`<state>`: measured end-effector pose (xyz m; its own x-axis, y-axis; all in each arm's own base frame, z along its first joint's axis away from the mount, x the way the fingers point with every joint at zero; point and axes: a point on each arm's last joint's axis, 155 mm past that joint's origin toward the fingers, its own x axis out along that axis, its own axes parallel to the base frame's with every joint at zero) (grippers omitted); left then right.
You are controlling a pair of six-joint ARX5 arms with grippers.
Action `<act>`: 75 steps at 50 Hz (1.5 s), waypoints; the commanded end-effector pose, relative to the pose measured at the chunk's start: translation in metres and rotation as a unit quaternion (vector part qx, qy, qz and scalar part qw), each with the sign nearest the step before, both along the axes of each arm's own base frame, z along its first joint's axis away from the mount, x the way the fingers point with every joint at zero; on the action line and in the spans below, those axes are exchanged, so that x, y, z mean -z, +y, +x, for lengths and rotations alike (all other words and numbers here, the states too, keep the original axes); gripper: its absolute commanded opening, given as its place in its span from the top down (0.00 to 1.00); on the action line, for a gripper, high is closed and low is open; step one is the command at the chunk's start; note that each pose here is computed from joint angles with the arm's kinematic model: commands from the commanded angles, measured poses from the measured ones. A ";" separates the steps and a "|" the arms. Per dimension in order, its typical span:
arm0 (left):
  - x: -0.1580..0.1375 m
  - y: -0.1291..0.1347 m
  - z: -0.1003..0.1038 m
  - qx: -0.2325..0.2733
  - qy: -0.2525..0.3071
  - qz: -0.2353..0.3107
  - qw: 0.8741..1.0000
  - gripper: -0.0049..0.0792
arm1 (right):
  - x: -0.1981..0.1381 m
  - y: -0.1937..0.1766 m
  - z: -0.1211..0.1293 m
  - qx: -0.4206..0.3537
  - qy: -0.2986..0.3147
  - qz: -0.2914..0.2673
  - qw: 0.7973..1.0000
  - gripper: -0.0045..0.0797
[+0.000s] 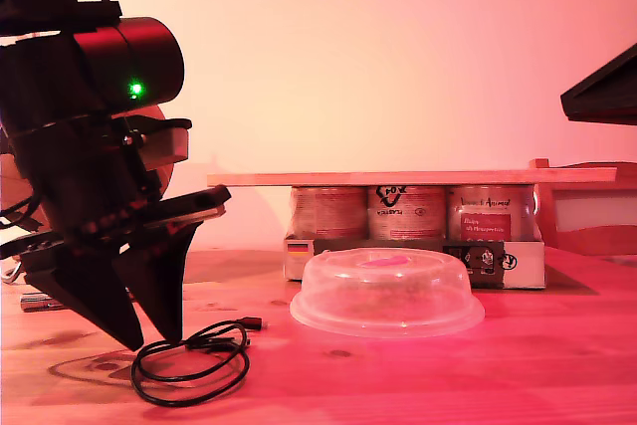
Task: Slide the USB wire to the right
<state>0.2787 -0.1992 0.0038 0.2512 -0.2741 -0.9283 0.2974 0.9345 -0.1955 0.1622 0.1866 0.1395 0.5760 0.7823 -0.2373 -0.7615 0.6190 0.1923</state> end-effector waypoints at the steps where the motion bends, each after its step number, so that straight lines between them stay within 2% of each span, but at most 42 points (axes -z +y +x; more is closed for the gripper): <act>1: 0.009 0.001 -0.003 0.000 0.013 0.009 1.000 0.61 | -0.005 0.001 0.000 -0.003 -0.007 0.001 1.000 0.96; 11: 0.011 0.000 -0.005 0.003 0.015 0.008 1.000 0.70 | -0.005 0.001 0.000 -0.003 -0.006 0.002 1.000 0.96; 19: 0.010 -0.006 -0.007 0.013 0.013 0.006 1.000 0.82 | -0.005 0.001 0.000 -0.003 -0.006 0.002 1.000 0.96; 45: 0.004 -0.043 -0.016 0.054 -0.007 -0.023 0.998 0.86 | -0.005 0.001 0.000 -0.003 -0.006 0.002 1.000 0.96; 52: 0.007 -0.056 -0.021 0.053 0.005 -0.043 0.998 0.87 | -0.005 0.001 0.000 -0.003 -0.006 0.002 1.000 0.96; 63: 0.019 -0.078 -0.033 0.081 0.025 -0.042 0.996 0.87 | -0.005 0.001 -0.001 -0.004 -0.006 0.002 1.000 0.96; 75: 0.015 -0.108 -0.033 0.103 0.021 -0.051 0.993 0.87 | -0.005 0.002 -0.001 -0.004 -0.003 0.004 1.000 0.96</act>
<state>0.2510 -0.3067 0.0001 0.1661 -0.4280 -0.8884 0.4700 0.8263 -0.3102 0.1619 0.1869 0.1396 0.5745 0.7835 -0.2368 -0.7624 0.6175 0.1934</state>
